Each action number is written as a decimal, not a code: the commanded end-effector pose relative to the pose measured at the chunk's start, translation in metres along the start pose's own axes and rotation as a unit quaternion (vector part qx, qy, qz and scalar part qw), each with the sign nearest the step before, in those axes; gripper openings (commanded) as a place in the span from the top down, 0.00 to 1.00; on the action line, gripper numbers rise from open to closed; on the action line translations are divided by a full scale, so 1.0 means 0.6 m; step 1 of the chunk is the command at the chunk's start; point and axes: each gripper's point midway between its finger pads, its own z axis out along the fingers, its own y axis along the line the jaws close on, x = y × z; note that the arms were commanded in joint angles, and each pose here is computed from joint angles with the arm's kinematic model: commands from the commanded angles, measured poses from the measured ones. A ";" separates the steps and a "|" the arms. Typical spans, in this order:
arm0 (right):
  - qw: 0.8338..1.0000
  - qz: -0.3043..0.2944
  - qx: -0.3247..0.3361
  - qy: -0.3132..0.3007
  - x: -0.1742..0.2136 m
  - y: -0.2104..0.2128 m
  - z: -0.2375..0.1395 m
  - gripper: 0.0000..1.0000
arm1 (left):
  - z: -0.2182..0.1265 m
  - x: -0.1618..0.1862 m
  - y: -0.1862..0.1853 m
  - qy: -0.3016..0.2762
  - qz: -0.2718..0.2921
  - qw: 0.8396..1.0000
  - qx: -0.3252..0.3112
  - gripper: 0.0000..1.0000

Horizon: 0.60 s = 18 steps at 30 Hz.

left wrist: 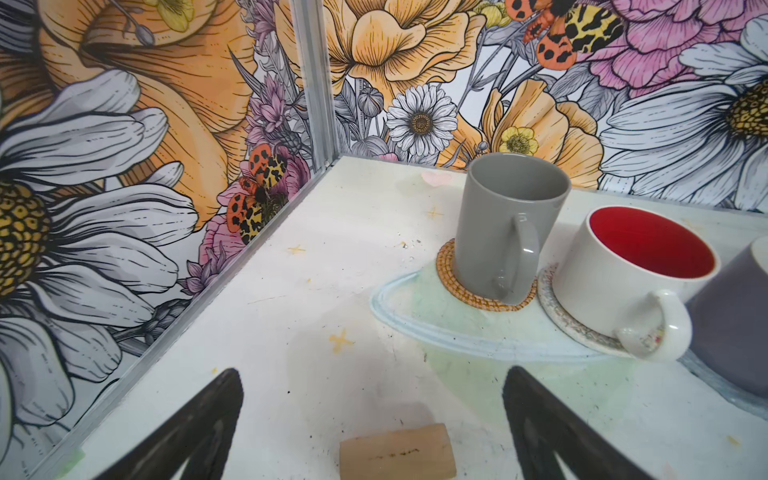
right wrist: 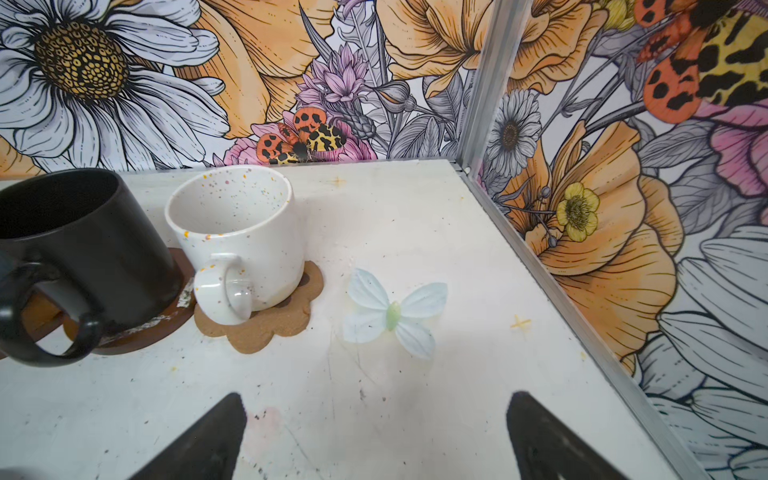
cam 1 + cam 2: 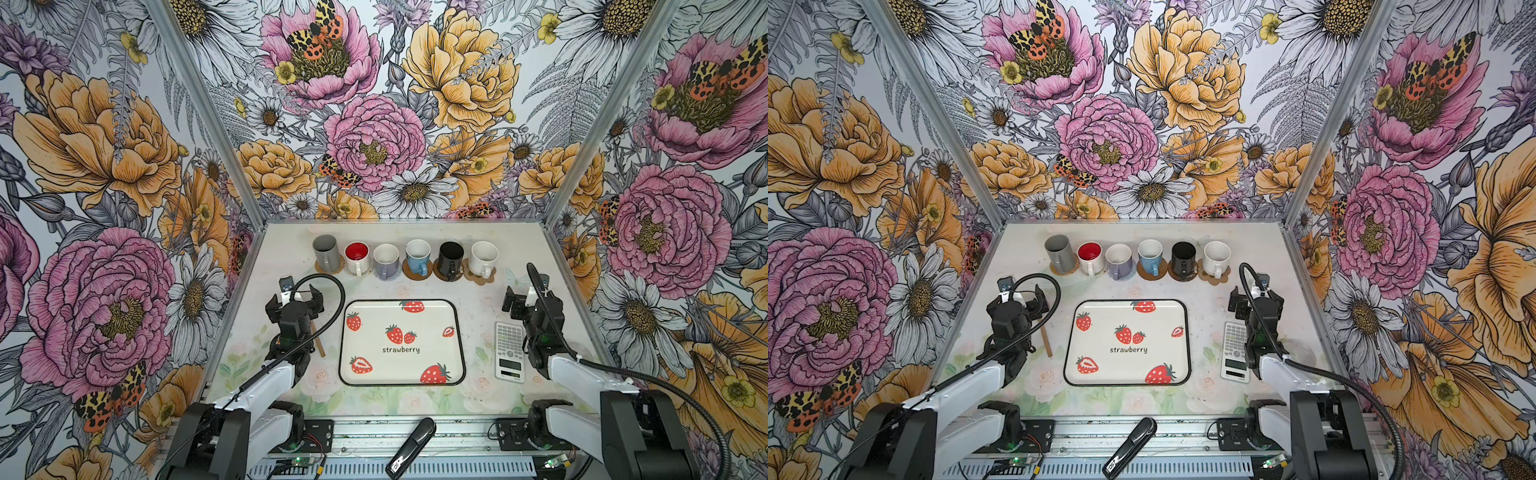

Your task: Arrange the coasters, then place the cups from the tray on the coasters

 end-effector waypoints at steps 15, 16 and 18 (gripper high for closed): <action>0.996 0.016 -0.067 -0.053 -0.051 0.020 0.039 0.01 | 0.065 -0.034 -0.016 -0.033 -0.048 0.994 0.095 0.01; 0.996 0.018 -0.070 -0.050 -0.051 0.022 0.042 0.01 | 0.068 -0.034 -0.020 -0.031 -0.042 0.994 0.099 0.01; 0.996 0.023 -0.074 -0.051 -0.047 0.024 0.049 0.01 | 0.073 -0.033 -0.032 -0.028 -0.029 0.992 0.117 0.01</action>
